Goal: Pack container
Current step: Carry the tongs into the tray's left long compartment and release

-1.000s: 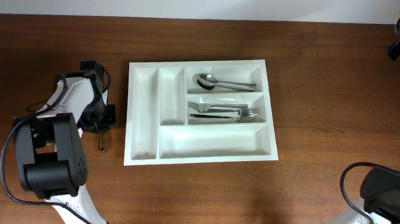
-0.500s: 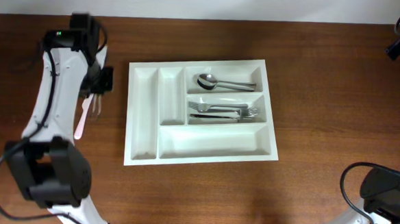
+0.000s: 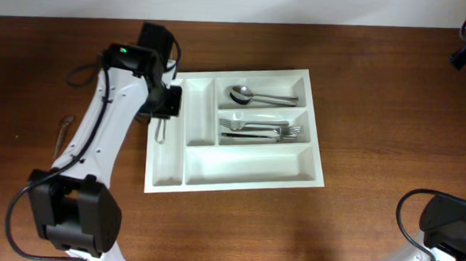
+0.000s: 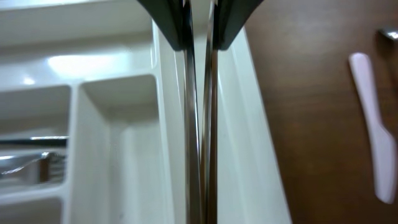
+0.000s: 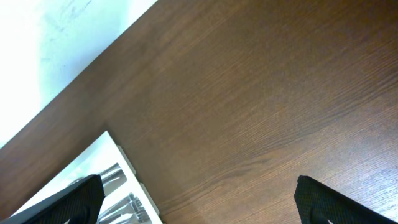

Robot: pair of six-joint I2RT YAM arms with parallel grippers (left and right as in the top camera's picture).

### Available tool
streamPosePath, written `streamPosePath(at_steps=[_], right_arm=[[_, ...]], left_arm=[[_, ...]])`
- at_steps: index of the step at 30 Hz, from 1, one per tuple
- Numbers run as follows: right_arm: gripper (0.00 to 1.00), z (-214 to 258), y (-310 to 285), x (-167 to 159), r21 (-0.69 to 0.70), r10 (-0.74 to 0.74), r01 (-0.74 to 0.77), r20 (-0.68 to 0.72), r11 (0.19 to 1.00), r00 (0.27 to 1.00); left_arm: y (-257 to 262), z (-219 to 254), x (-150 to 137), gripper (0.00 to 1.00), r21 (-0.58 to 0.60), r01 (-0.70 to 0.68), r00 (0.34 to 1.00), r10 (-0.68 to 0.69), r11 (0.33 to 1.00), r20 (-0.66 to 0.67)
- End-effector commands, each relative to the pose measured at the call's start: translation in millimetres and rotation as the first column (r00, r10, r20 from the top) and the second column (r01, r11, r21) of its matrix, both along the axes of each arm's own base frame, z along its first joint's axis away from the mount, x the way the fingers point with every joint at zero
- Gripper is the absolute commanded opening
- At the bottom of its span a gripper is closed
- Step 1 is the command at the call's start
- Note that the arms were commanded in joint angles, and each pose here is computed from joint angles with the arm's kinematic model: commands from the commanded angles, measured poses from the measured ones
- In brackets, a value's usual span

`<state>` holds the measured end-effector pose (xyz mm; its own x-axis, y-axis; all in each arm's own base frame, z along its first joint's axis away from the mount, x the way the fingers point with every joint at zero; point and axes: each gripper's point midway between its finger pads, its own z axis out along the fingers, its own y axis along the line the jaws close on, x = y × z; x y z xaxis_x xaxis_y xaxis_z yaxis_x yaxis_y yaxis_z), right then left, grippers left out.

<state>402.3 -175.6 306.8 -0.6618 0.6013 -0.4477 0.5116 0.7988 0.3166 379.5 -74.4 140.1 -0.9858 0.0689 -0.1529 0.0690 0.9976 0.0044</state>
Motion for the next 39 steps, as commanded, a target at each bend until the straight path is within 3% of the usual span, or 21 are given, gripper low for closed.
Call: streamPosePath(at_steps=[1,8,14,16,23,30,33,36,39], right_arm=[[0.99,1.0,0.7,-1.0,0.007,-0.006,0.006,0.003,1.000,1.000],[0.99,1.0,0.7,-1.0,0.007,-0.006,0.006,0.003,1.000,1.000],[0.99,1.0,0.7,-1.0,0.007,-0.006,0.006,0.003,1.000,1.000],[0.99,1.0,0.7,-1.0,0.007,-0.006,0.006,0.003,1.000,1.000],[0.99,1.0,0.7,-1.0,0.007,-0.006,0.006,0.003,1.000,1.000],[0.99,1.0,0.7,-1.0,0.007,-0.006,0.006,0.003,1.000,1.000],[0.99,1.0,0.7,-1.0,0.007,-0.006,0.006,0.003,1.000,1.000],[0.99,1.0,0.7,-1.0,0.007,-0.006,0.006,0.003,1.000,1.000],[0.99,1.0,0.7,-1.0,0.007,-0.006,0.006,0.003,1.000,1.000]], left_arm=[[-6.6,-28.2,-6.4,0.13,-0.009,-0.035,0.999,0.035,0.999,-0.037],[-7.3,-47.8,-3.6,0.17,-0.001,0.012,1.000,-0.012,1.000,-0.019],[-4.0,-45.3,-0.8,0.30,0.011,0.006,1.000,-0.006,1.000,-0.009],[1.9,-39.5,2.2,0.37,0.031,-0.004,1.000,0.004,1.000,0.001],[26.8,-0.9,14.2,0.43,0.070,-0.050,0.998,0.047,0.996,0.040],[81.2,33.5,17.8,0.45,0.178,-0.162,0.985,0.149,0.971,0.081],[119.9,33.7,16.8,0.58,0.211,-0.248,0.968,0.233,0.946,0.090],[151.0,28.0,15.7,0.57,0.215,-0.304,0.953,0.293,0.928,0.082],[169.4,13.2,15.8,0.49,0.211,-0.238,0.971,0.236,0.948,0.033]])
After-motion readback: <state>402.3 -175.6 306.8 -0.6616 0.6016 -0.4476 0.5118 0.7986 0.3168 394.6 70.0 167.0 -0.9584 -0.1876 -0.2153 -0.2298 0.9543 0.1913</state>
